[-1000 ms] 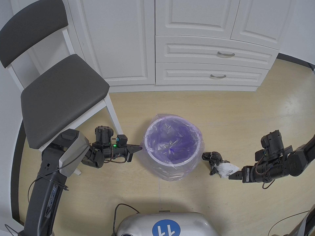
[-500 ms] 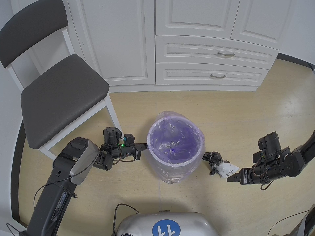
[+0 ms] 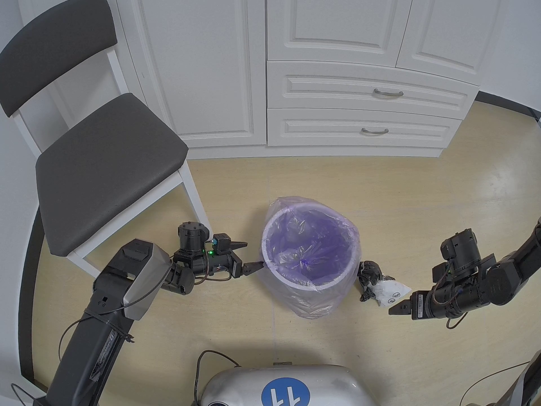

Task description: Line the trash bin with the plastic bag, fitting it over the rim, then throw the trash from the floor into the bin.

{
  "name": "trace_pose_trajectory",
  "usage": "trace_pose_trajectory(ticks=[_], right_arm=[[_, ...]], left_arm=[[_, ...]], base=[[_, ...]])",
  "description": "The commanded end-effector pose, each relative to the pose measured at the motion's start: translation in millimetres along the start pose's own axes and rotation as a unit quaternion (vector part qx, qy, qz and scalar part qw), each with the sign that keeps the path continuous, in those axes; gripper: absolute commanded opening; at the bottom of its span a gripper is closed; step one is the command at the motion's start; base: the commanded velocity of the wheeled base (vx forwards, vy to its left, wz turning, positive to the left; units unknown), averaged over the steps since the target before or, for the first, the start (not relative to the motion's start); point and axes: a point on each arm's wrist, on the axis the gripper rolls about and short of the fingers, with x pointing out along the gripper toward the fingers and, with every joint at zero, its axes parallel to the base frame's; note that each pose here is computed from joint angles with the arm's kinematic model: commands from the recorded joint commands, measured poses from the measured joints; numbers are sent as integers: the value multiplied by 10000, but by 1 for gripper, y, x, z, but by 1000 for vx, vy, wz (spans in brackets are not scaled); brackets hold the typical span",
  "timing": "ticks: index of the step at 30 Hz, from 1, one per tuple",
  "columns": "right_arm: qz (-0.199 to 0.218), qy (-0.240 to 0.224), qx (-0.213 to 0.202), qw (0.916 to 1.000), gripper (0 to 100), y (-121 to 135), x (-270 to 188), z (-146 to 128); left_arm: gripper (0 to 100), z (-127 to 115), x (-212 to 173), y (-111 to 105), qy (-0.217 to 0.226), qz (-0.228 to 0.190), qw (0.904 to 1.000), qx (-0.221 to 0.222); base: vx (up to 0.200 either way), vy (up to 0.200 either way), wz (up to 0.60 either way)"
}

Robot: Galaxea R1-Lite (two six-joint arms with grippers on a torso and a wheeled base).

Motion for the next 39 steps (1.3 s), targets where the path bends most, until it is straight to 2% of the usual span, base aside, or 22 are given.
trace_pose_trajectory(ticks=[1,5,9,12,15,17,25,30,35,39], right_arm=[[11,-4,-10,10000,100,0,-1,0],[27,-88,-6,10000,100,1,-5,1],[4,-153,-4,9999,100,0,-8,2],[-15,-208,-15,9998,100,-1,-12,2],[6,-297,-165,9994,100,-1,-19,0],[12,-359,-262,9990,100,-2,-24,0],[7,-646,-427,9970,100,-1,-42,-1],[-161,-841,-578,9947,100,-1,-50,-2],[-122,-1101,-733,9911,100,0,-66,-3],[-67,-1290,-788,9885,100,1,-78,-4]], left_arm=[[100,1,-3,2,-21,35,10000,32],[100,10,-21,1,131,110,9998,69],[100,21,-50,-15,487,260,9985,-43],[100,34,-71,-27,842,864,9926,134],[100,42,-94,-37,1233,1596,9790,282],[100,45,-109,-46,1338,1751,9750,294],[100,66,-162,-84,1034,2060,9720,448],[100,64,-182,-104,844,2177,9719,288],[100,63,-196,-122,331,2320,9718,279],[100,60,-205,-132,282,2329,9717,260]], base=[[0,0,0],[0,0,0],[0,0,0],[0,0,0],[0,0,0],[0,0,0],[0,0,0],[0,0,0],[0,0,0],[0,0,0]])
